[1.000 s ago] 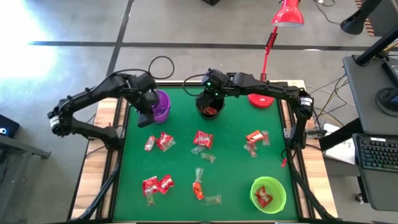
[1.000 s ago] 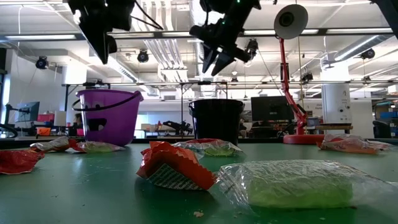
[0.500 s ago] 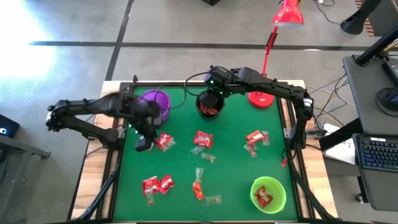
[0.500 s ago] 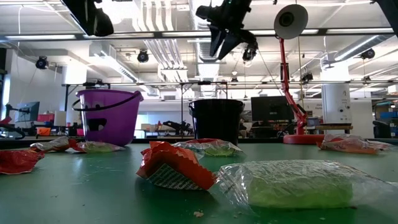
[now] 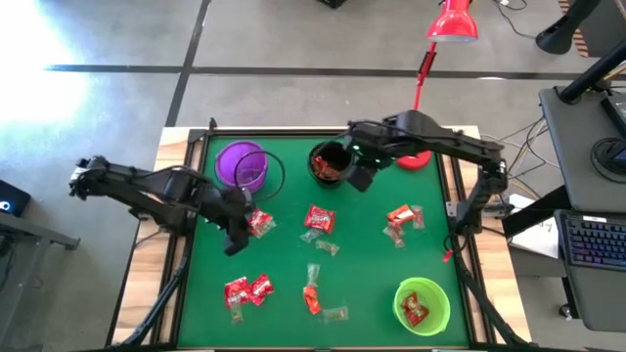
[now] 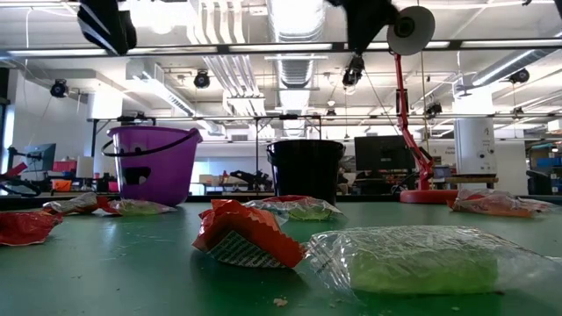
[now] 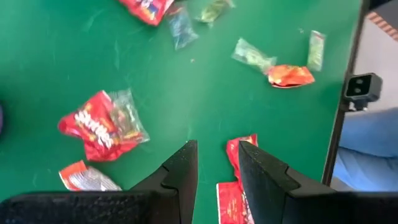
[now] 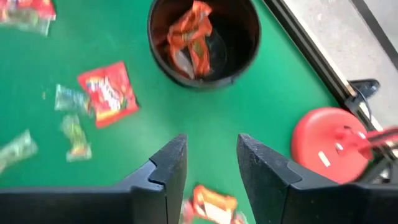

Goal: Sort candy
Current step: Put the red candy into the green bucket

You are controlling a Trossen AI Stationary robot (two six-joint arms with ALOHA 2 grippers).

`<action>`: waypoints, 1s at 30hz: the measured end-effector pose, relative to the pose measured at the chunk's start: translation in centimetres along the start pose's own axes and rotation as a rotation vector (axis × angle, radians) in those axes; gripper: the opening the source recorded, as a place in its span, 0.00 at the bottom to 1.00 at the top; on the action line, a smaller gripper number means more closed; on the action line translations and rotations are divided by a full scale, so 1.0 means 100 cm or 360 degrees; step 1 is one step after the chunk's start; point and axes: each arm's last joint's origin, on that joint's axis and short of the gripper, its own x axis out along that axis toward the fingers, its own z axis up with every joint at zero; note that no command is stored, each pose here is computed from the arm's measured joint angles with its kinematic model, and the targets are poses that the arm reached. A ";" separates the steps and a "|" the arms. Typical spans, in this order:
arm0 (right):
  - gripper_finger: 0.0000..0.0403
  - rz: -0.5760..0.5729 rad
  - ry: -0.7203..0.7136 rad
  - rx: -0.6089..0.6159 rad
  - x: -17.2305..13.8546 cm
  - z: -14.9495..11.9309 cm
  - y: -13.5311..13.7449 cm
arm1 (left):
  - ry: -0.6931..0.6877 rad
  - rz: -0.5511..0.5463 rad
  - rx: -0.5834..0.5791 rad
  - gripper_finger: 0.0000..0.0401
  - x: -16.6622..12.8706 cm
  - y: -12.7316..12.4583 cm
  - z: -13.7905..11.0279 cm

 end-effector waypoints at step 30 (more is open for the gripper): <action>0.31 0.0103 -0.0440 0.0116 -0.090 -0.060 -0.022 | -0.0130 -0.0163 -0.0027 0.24 0.080 -0.047 0.012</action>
